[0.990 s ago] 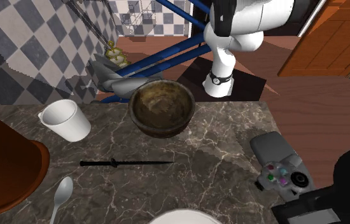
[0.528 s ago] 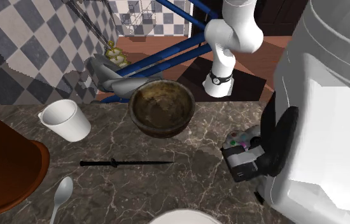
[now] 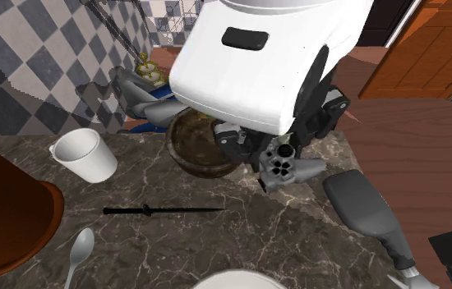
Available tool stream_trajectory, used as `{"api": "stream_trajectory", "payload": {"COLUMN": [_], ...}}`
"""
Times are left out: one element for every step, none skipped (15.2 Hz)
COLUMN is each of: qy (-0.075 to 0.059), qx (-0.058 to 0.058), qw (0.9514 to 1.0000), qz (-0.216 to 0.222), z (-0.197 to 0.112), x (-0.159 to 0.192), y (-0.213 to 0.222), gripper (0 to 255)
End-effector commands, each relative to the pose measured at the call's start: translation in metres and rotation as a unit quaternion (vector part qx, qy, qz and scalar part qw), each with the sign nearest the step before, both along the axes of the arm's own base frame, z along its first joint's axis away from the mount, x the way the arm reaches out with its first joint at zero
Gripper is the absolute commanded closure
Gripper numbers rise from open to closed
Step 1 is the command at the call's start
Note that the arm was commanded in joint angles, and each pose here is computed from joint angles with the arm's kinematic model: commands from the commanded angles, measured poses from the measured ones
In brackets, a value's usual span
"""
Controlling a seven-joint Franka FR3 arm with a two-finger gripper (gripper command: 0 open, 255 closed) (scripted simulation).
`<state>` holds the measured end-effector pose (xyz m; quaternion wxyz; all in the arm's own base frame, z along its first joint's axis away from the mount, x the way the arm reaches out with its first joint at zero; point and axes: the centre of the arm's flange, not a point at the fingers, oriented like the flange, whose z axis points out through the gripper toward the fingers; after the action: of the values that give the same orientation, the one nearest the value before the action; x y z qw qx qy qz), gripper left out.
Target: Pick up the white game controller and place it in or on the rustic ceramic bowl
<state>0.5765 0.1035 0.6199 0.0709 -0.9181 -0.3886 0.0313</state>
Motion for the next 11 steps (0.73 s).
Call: {"api": "stream_trajectory", "payload": {"qy": [0.0, 0.0, 0.0, 0.0, 0.0, 0.0, 0.0, 0.0, 0.0, 0.0, 0.0], "qx": [0.0, 0.0, 0.0, 0.0, 0.0, 0.0, 0.0, 0.0, 0.0, 0.0, 0.0], "qw": [1.0, 1.0, 1.0, 1.0, 1.0, 1.0, 1.0, 1.0, 1.0, 1.0, 1.0], "qz": [0.001, 0.001, 0.001, 0.001, 0.001, 0.001, 0.001, 0.001, 0.001, 0.001, 0.001], "z": [0.002, 0.003, 0.003, 0.003, 0.004, 0.004, 0.005, 0.005, 0.005, 0.006, 0.001], "x": [-0.007, -0.011, -0.015, -0.019, -0.023, -0.027, -0.031, -0.035, -0.039, -0.045, -0.045], "y": [-0.028, -0.041, -0.054, -0.066, -0.079, -0.091, -0.104, -0.117, -0.129, -0.15, -0.15], "gripper": [255, 255, 255, 255, 255, 255, 255, 255, 255, 255, 255]}}
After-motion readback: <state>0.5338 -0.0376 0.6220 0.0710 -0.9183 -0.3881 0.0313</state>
